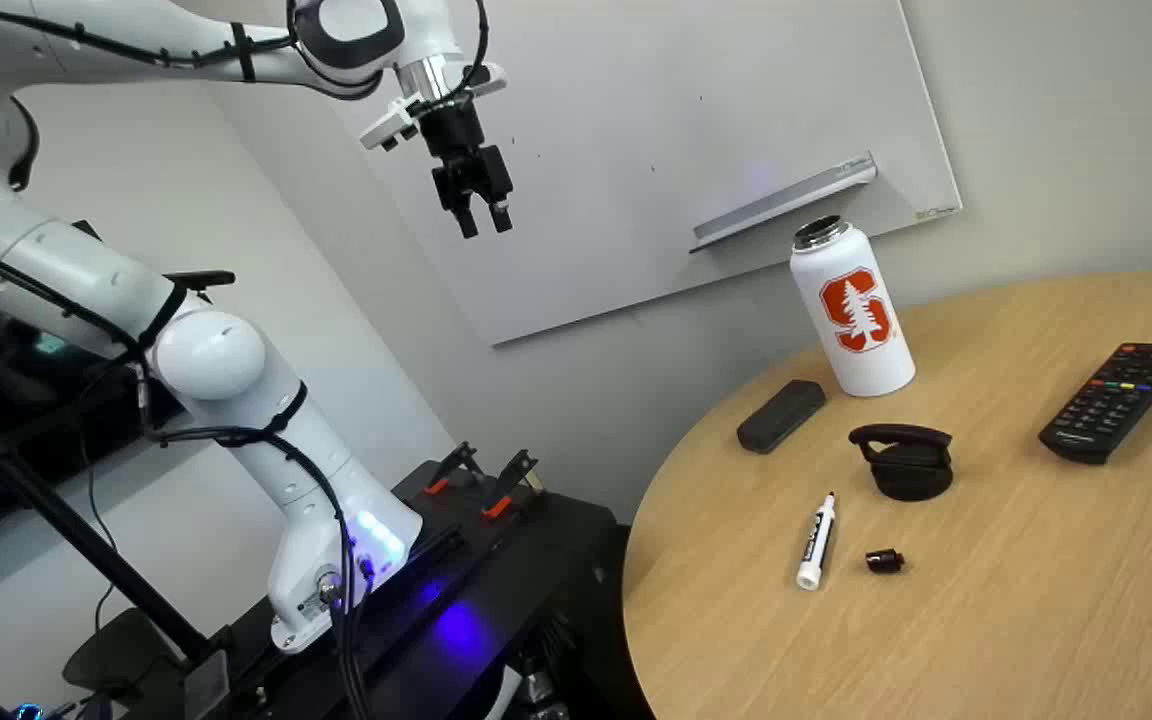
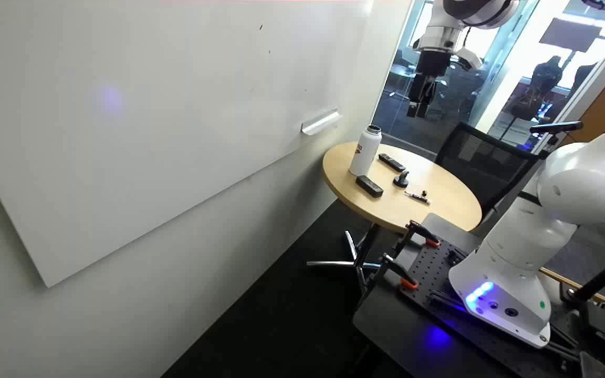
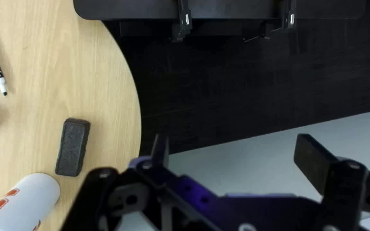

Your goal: Move the duster forward

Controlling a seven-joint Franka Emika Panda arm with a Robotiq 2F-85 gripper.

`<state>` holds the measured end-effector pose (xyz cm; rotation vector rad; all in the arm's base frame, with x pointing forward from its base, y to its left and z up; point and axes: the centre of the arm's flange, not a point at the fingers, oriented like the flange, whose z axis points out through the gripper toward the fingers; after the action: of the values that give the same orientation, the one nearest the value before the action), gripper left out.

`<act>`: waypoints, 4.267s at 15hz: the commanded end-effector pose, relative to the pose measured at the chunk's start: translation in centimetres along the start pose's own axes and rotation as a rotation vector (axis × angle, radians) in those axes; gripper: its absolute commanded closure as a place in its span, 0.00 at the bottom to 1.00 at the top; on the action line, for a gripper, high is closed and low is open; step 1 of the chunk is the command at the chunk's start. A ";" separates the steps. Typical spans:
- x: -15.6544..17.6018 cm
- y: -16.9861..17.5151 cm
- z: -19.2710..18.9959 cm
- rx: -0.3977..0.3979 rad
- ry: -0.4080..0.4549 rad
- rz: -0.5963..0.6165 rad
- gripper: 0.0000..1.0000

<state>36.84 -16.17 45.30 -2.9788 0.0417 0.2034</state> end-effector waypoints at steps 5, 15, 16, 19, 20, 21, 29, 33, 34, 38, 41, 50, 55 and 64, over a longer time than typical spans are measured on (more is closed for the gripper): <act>-0.1 0.2 0.0 0.003 0.001 0.004 0.00; 2.8 8.8 11.7 -0.182 0.214 0.226 0.00; 3.1 9.8 12.9 -0.208 0.225 0.249 0.00; 4.4 13.5 16.9 -0.253 0.213 0.300 0.00; 4.6 14.6 17.9 -0.258 0.199 0.320 0.00; 5.0 15.7 18.8 -0.246 0.176 0.338 0.00; 4.7 15.9 20.0 -0.249 0.149 0.322 0.00; 7.1 17.7 22.0 -0.234 0.143 0.326 0.00; 7.6 18.4 22.5 -0.232 0.147 0.339 0.00; 9.7 20.7 25.1 -0.234 0.164 0.381 0.00; 10.7 22.3 26.8 -0.257 0.161 0.373 0.00; 13.9 25.5 30.1 -0.234 0.134 0.291 0.00; 15.0 25.8 31.4 -0.218 0.126 0.265 0.00; 15.5 26.1 32.7 -0.226 0.101 0.263 0.59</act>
<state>46.24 -36.43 7.09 -3.1984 0.4644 0.0677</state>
